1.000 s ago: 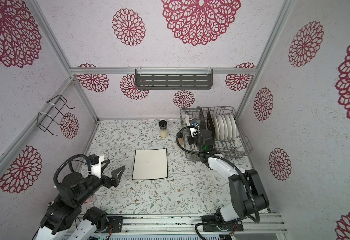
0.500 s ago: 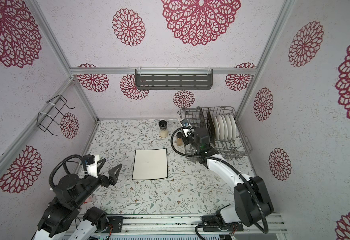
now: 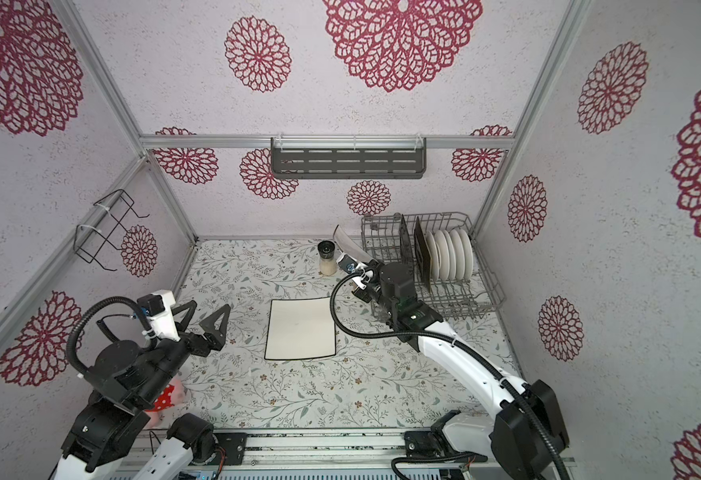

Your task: Unload the plates from the dish rack

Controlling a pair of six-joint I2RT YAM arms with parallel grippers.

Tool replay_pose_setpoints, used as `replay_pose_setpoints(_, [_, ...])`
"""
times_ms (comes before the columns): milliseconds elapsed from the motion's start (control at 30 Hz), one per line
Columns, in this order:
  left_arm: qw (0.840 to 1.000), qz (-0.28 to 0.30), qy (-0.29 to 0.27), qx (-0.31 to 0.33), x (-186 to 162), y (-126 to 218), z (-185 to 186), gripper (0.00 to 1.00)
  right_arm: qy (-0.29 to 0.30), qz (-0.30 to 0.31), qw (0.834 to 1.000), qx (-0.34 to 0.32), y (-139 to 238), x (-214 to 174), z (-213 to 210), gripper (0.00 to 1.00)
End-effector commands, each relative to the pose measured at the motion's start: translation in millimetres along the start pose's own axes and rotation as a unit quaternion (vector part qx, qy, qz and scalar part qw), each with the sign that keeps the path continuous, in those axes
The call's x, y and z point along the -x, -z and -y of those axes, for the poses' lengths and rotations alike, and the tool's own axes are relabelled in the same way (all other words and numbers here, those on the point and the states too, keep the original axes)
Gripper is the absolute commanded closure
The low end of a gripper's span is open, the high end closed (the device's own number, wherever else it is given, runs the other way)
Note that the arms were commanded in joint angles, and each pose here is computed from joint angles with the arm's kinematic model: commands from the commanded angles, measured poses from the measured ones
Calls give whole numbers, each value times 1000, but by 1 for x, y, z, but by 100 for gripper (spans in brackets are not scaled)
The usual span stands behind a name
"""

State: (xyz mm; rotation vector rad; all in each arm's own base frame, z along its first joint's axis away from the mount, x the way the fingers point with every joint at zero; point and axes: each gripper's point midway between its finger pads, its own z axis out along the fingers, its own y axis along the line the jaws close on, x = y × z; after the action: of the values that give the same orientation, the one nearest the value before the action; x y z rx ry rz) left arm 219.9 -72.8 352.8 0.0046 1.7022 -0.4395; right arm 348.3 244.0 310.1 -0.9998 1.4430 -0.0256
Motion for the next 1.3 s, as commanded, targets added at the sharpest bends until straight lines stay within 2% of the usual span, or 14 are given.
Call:
replay_pose_setpoints(0, [999, -10, 34, -2, 17, -9, 8, 3, 77, 118, 985, -99, 46, 92, 51, 100])
replay_pose_setpoints(133, [997, -29, 49, -60, 22, -26, 34, 3, 130, 114, 980, -97, 53, 98, 32, 100])
replay_pose_setpoints(300, [986, -92, 92, -102, 25, -52, 55, 3, 202, 104, 969, -93, 57, 102, 8, 100])
replay_pose_setpoints(467, [966, -139, 167, -139, 18, -78, 59, 3, 264, 99, 955, -91, 58, 106, -15, 100])
replay_pose_setpoints(633, [935, -159, 264, -175, 9, -96, 45, 2, 315, 92, 939, -99, 58, 105, -33, 100])
replay_pose_setpoints(733, [929, -162, 284, -174, 0, -102, 38, 1, 339, 86, 931, -105, 57, 104, -43, 100])
replay_pose_setpoints(867, [901, -182, 342, -196, -14, -114, 40, 0, 353, 63, 927, -111, 50, 101, -54, 100])
replay_pose_setpoints(933, [892, -194, 359, -196, -24, -118, 39, 1, 370, 59, 921, -111, 47, 100, -62, 100])
replay_pose_setpoints(1100, [892, -216, 367, -154, -57, -125, 28, 3, 396, 54, 909, -116, 39, 98, -80, 100])
replay_pose_setpoints(1267, [886, -238, 369, -147, -79, -131, 29, 6, 402, 60, 906, -117, 33, 101, -94, 100])
